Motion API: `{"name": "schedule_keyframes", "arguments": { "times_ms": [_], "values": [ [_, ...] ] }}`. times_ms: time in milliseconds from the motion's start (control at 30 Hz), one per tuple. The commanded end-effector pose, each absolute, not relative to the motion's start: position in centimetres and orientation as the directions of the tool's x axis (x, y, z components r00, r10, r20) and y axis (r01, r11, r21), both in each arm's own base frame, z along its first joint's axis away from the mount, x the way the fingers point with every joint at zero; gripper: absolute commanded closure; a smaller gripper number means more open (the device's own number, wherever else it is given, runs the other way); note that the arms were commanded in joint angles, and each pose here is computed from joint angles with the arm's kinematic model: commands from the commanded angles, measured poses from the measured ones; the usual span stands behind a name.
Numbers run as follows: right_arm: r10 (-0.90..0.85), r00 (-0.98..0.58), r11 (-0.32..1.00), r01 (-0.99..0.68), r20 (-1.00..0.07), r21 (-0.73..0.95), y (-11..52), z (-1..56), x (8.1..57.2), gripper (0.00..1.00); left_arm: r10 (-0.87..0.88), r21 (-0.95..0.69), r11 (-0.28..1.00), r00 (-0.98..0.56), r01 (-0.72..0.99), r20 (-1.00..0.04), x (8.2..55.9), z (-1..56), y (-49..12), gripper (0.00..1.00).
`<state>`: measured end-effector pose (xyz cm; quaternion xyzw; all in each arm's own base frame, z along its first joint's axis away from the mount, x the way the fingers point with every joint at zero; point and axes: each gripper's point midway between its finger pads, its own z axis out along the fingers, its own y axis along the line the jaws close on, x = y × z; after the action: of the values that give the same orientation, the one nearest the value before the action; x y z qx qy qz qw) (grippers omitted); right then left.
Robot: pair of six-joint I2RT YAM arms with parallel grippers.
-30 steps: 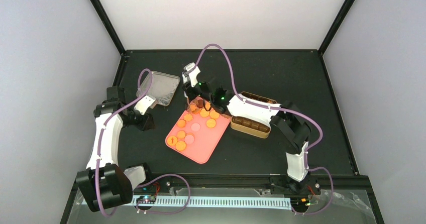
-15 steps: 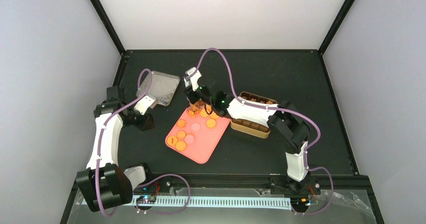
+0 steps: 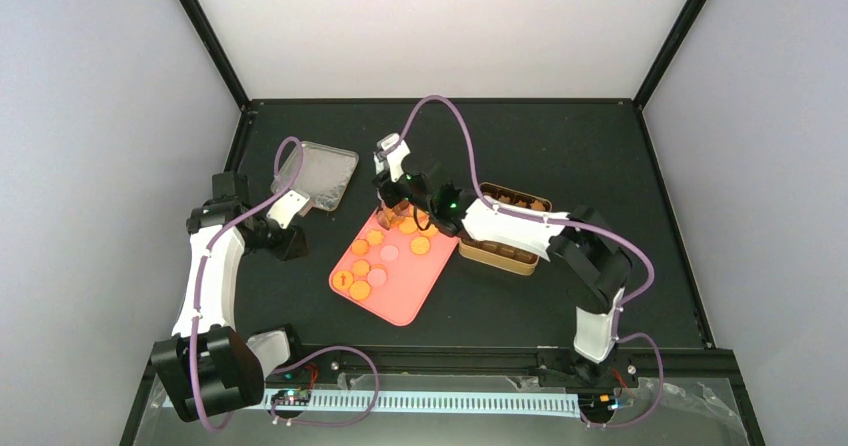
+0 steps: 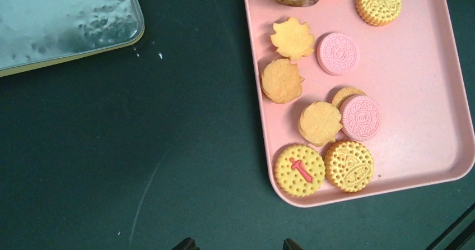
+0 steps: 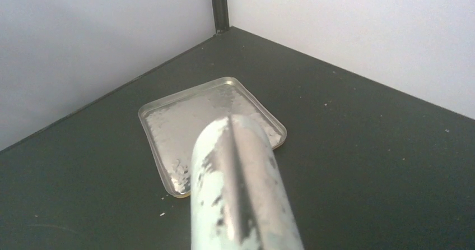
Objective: Pack the cookies
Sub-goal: Pick up the fake cookies from the plate, then place the fake cookies on the plate.
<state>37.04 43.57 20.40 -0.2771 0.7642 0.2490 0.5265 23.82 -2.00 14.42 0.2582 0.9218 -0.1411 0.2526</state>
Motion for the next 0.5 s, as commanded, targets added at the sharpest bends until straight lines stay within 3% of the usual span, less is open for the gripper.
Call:
{"name": "schedule_keyframes", "arguments": {
  "times_ms": [0, 467],
  "values": [
    [-0.046, -0.211, 0.722, -0.682, -0.976, 0.113, 42.3, 26.8, 36.3, 0.95, 0.401, -0.151, 0.816, -0.735, 0.557, -0.547, 23.5, 14.7, -2.3, 0.59],
    [0.055, -0.176, 0.784, -0.601, -0.983, 0.152, 33.6, 30.5, 33.6, 0.95, 0.392, -0.163, 0.812, -0.731, 0.56, -0.558, 23.8, 15.0, -2.5, 0.59]
  ]
}}
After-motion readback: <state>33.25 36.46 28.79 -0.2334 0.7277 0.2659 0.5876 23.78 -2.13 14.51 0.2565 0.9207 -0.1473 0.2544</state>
